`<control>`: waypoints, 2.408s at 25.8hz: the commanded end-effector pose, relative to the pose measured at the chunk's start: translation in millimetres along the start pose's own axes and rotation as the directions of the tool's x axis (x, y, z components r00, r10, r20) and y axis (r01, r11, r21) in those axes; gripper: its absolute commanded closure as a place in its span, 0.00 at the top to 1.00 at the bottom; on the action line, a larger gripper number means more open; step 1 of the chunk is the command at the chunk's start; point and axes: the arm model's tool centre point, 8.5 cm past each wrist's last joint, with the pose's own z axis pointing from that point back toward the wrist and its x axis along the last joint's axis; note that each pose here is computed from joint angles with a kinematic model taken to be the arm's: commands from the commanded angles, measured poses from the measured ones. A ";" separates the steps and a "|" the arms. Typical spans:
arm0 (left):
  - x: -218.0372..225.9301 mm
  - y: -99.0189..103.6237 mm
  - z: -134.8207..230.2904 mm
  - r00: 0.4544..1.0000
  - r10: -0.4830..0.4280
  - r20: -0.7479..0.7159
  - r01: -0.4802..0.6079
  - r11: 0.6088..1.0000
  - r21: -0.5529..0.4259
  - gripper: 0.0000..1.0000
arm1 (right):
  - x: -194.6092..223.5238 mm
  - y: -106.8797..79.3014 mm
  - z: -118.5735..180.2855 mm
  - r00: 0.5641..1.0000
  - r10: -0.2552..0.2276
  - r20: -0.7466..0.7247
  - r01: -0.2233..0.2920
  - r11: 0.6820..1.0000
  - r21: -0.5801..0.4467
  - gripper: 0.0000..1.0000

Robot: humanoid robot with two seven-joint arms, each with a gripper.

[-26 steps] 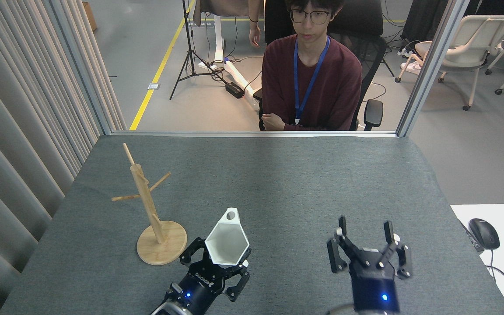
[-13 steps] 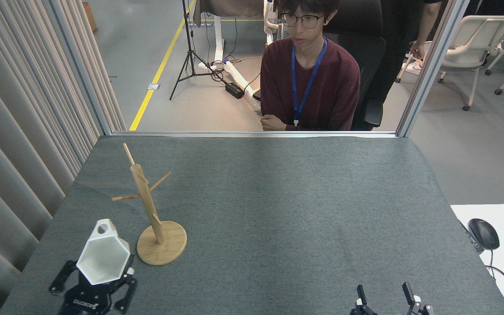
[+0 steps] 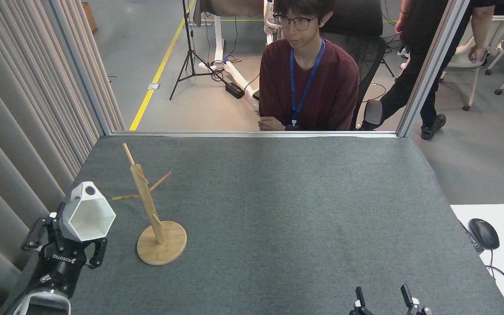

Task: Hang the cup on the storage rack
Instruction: 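Move the cup with the left gripper onto a branch of the wooden stand, then open the left gripper and pull it back from the hanging cup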

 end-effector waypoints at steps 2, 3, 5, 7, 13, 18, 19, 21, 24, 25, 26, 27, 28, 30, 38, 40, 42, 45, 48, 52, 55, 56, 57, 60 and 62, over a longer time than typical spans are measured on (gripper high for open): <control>0.6 5.4 -8.0 0.998 -0.068 0.006 0.068 0.998 0.000 0.33 | -0.6 0.1 0.1 1.000 0.000 -0.003 0.000 1.000 0.001 0.99; 1.4 6.5 -7.6 0.997 -0.072 0.008 0.072 0.997 0.004 0.33 | -0.6 0.1 0.1 1.000 0.000 -0.003 0.000 1.000 0.001 0.98; 7.0 10.4 -7.1 0.997 -0.080 0.016 0.080 0.997 0.010 0.33 | -0.6 -0.2 -0.4 1.000 0.000 -0.002 0.000 1.000 0.000 0.98; 13.0 13.6 -7.3 0.996 -0.083 0.024 0.083 0.997 0.009 0.33 | -0.6 -0.6 -1.0 1.000 0.000 -0.002 0.000 1.000 -0.002 0.98; 30.8 25.1 -10.7 0.994 -0.091 0.056 0.089 0.996 0.023 0.33 | -2.9 -0.5 -1.3 1.000 -0.001 -0.009 0.000 1.000 -0.002 0.98; 39.4 25.8 -10.7 0.995 -0.078 0.067 0.077 0.997 0.016 0.33 | -2.9 0.6 0.1 1.000 -0.001 -0.009 0.001 1.000 0.001 0.98; 40.6 25.4 -10.5 0.994 -0.080 0.068 0.080 0.997 0.014 0.34 | -2.4 0.6 0.1 1.000 -0.002 -0.010 0.002 1.000 0.001 0.98; 42.8 24.4 -10.3 0.994 -0.086 0.066 0.085 0.996 0.012 0.34 | -2.4 0.6 0.1 1.000 -0.002 -0.010 0.002 1.000 0.001 0.98; 47.9 21.0 -9.2 0.994 -0.085 0.067 0.085 0.996 0.002 0.39 | -2.4 0.6 0.1 1.000 -0.002 -0.010 0.002 1.000 0.001 0.98; 50.0 20.5 -8.9 0.994 -0.087 0.071 0.086 0.996 0.006 0.39 | -2.4 0.6 0.1 1.000 -0.002 -0.010 0.002 1.000 0.001 0.98; 54.0 21.2 -8.4 0.994 -0.082 0.073 0.081 0.997 0.015 0.39 | -2.9 0.6 0.1 1.000 -0.001 -0.009 0.001 1.000 0.001 0.98; 57.0 23.6 -8.6 0.994 -0.076 0.074 0.074 0.997 0.025 0.46 | -3.8 1.0 0.3 1.000 0.000 -0.011 0.000 1.000 0.001 0.98; 59.4 25.0 -8.4 0.994 -0.075 0.076 0.072 0.997 0.035 0.54 | -3.9 1.0 0.3 1.000 -0.002 -0.011 0.002 1.000 0.001 0.99; 59.4 27.1 -8.9 0.995 -0.074 0.074 0.070 0.996 0.053 0.69 | -3.8 1.5 0.5 1.000 -0.002 -0.011 0.002 1.000 0.002 0.98; 59.4 32.7 -8.0 0.995 -0.076 0.071 0.068 0.992 0.107 0.99 | -2.3 0.6 -0.4 1.000 -0.004 -0.009 0.004 1.000 -0.001 0.98; 61.6 34.4 -7.0 0.995 -0.069 0.071 0.061 0.992 0.109 0.99 | -2.3 0.9 0.2 1.000 -0.004 -0.009 0.004 1.000 -0.001 0.98; 63.2 35.6 -5.4 0.995 -0.064 0.071 0.056 0.992 0.115 0.99 | -2.3 0.9 0.2 1.000 -0.004 -0.009 0.004 1.000 -0.001 0.98; 64.0 34.0 1.0 0.995 -0.066 0.076 0.056 0.991 0.125 0.99 | -2.3 0.5 -0.4 1.000 -0.004 -0.009 0.004 1.000 -0.002 0.98; 62.7 32.0 13.9 0.994 -0.078 0.079 0.067 0.990 0.124 0.99 | -2.3 0.7 0.2 1.000 -0.004 -0.009 0.004 1.000 -0.002 0.98; 66.0 30.9 37.1 0.993 -0.071 0.095 0.059 0.990 0.124 0.99 | -1.9 0.4 -0.4 1.000 -0.006 -0.009 0.006 1.000 -0.004 0.98; 64.4 22.9 57.3 0.995 -0.031 0.099 0.021 0.994 0.103 0.99 | -0.5 0.1 -1.0 1.000 -0.010 -0.010 0.010 1.000 -0.006 0.98; 58.7 22.1 66.8 0.996 0.006 0.089 -0.015 0.995 0.101 0.99 | -0.5 0.1 -1.0 1.000 -0.010 -0.010 0.010 1.000 -0.006 0.98; 53.7 23.0 77.0 0.993 0.081 0.085 -0.089 0.991 0.100 0.99 | -0.5 0.1 -1.0 1.000 -0.010 -0.010 0.010 1.000 -0.006 0.98; 45.3 30.0 104.1 0.894 0.418 0.161 -0.438 0.891 0.120 0.99 | -1.3 0.6 0.7 1.000 -0.010 -0.010 0.010 1.000 -0.004 0.98; 48.2 24.8 122.4 0.785 0.578 0.222 -0.600 0.799 0.038 0.99 | -5.3 0.6 3.8 1.000 -0.008 -0.017 0.008 1.000 -0.008 0.98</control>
